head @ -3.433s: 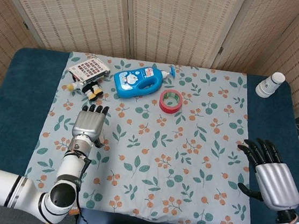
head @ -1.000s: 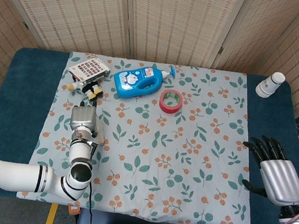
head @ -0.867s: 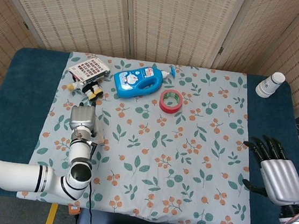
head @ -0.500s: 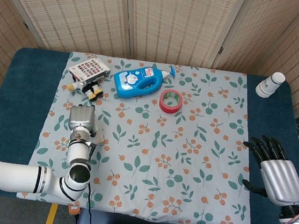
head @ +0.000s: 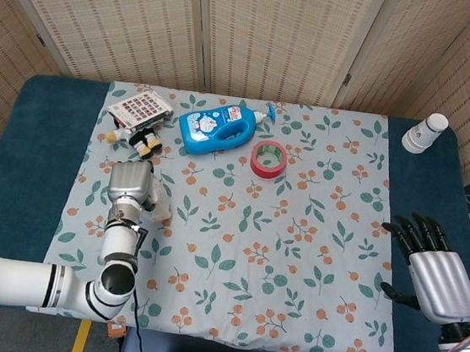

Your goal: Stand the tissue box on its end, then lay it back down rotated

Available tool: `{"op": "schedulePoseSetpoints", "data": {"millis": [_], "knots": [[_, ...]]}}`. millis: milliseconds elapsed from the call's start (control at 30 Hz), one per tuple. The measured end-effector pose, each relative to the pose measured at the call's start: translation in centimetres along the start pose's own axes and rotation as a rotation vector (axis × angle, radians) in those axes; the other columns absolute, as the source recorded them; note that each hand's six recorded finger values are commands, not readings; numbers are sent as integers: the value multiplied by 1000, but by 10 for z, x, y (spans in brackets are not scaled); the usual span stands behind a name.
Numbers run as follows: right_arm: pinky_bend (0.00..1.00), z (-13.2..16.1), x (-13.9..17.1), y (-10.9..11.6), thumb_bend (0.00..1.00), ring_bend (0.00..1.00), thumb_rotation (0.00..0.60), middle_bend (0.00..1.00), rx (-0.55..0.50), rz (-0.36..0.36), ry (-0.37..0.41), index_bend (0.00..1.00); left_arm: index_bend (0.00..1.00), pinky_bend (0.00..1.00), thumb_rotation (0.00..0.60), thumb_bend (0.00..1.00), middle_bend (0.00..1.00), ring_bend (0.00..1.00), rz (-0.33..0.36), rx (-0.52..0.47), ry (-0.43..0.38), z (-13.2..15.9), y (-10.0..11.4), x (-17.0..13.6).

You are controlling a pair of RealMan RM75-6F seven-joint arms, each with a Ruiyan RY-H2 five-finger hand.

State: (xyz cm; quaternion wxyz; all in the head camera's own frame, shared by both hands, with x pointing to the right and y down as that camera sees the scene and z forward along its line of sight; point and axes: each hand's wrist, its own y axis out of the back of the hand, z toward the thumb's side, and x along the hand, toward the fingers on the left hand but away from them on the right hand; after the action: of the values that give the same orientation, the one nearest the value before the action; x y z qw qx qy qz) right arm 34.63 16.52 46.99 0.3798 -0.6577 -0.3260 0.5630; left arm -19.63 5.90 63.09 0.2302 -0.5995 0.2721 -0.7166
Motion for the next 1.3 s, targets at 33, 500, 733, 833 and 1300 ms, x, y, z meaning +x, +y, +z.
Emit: {"op": "schedulePoseSetpoints", "data": {"millis": [33,500,733,833,1300], "knots": [[66,0,0,0,115,0,600,107,1,1,-1,169,404,293,600,195,507,296,8,-15,-10,1,2,-1],[66,-1,-3,-6,114,0,600,107,14,14,-9,170,425,315,600,194,541,328,109,-548,-234,-1,17,-16],[66,-1,-3,-10,115,0,600,107,23,21,-11,169,429,313,600,194,545,329,162,-923,-363,-16,8,-17],[66,-2,-4,-10,115,0,600,107,26,22,-14,169,429,305,600,194,544,329,205,-1043,-406,-26,-4,-14],[66,-4,-7,-16,114,0,600,107,43,34,-27,169,420,299,600,194,532,314,276,-1136,-375,-74,-110,7]]}}
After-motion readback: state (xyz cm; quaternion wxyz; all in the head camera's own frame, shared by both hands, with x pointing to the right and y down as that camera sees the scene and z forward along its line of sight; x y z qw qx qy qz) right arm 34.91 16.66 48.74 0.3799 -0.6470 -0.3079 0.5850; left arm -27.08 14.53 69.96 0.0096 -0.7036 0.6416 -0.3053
